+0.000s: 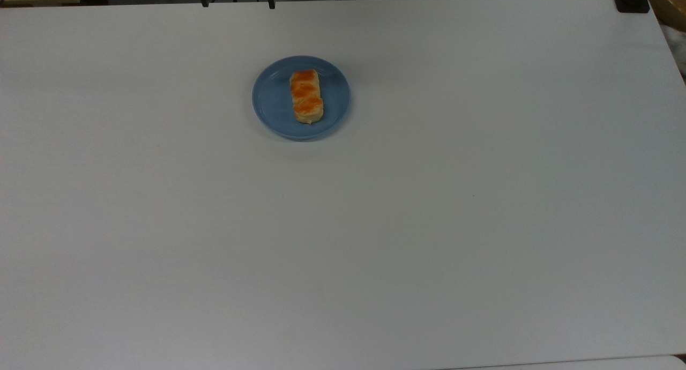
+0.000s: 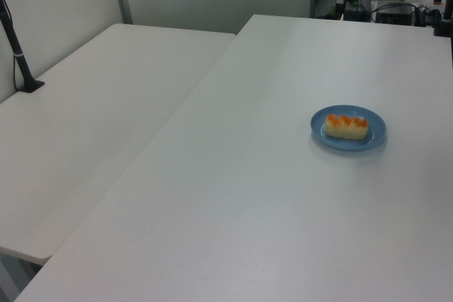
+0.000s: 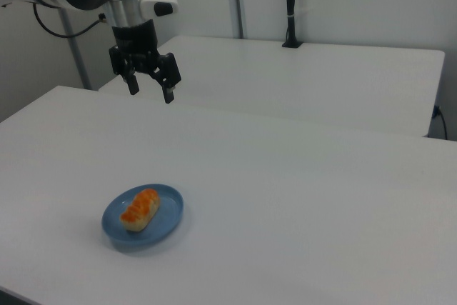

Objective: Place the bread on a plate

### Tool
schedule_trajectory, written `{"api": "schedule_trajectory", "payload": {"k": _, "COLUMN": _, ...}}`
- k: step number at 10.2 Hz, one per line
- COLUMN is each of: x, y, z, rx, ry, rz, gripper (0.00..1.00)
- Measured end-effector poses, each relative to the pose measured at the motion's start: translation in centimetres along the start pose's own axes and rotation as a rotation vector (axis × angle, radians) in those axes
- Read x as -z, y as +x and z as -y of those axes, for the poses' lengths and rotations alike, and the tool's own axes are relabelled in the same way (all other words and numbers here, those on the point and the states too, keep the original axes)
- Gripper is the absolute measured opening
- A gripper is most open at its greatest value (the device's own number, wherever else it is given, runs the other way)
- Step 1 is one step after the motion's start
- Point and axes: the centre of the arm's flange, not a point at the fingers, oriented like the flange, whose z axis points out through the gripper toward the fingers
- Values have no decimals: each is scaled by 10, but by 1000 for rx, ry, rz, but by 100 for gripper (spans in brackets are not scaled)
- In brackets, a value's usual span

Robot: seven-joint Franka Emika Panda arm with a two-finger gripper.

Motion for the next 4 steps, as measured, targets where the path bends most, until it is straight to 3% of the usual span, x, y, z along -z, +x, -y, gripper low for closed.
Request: {"api": "schedule_trajectory", "payload": {"k": 4, "x": 2, "y": 0, "z": -5, "rx": 14, "ry": 5, "rz": -5, "gripper": 100}}
